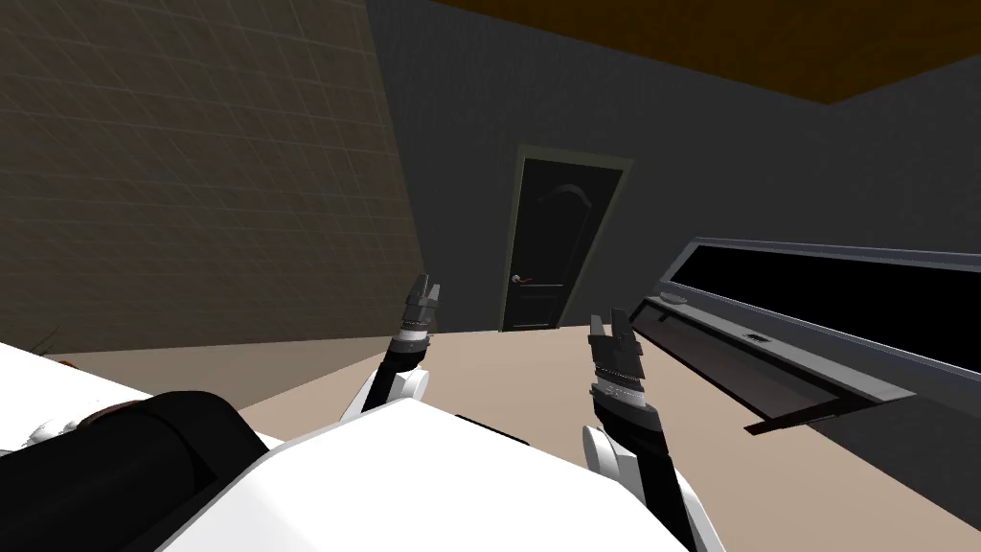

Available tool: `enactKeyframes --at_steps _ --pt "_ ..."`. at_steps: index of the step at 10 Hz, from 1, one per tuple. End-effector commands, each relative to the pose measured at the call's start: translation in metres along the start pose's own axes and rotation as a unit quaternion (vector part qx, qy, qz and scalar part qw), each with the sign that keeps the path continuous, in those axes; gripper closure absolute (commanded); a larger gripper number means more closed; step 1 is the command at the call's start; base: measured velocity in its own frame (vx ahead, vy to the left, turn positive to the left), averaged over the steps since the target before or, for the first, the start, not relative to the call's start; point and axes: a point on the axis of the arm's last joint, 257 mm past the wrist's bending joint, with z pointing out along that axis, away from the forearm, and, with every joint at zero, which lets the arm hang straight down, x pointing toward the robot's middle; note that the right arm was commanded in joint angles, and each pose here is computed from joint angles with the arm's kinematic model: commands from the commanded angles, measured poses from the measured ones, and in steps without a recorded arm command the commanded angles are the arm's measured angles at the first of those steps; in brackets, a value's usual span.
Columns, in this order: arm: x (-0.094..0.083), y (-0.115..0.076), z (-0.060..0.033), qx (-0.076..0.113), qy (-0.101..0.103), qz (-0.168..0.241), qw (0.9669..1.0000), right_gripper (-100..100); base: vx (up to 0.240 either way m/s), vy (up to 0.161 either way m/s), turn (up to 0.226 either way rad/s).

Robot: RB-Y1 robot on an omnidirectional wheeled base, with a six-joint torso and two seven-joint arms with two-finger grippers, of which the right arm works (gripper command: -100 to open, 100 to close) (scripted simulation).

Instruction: Pull the door open

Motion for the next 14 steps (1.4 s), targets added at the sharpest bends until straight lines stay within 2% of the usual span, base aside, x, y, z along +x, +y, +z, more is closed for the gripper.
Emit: enactKeyframes --at_steps 1,4,12,13,14 --pt "0.002 -0.014 -0.0019 0.01 0.004 0.002 0.9999 -100 0.043 -0.002 0.098" --pt "0.003 -0.03 -0.0045 0.021 0.009 0.005 0.9997 -100 0.068 -0.009 0.08" --pt "0.004 -0.102 -0.0181 0.073 0.022 0.013 0.997 -100 0.071 -0.015 0.104" --pt "0.004 -0.102 -0.0181 0.073 0.022 0.013 0.997 -100 0.056 -0.02 0.047" --pt "0.003 -0.112 -0.0206 0.081 0.023 0.014 0.9964 -100 0.049 -0.012 0.105"
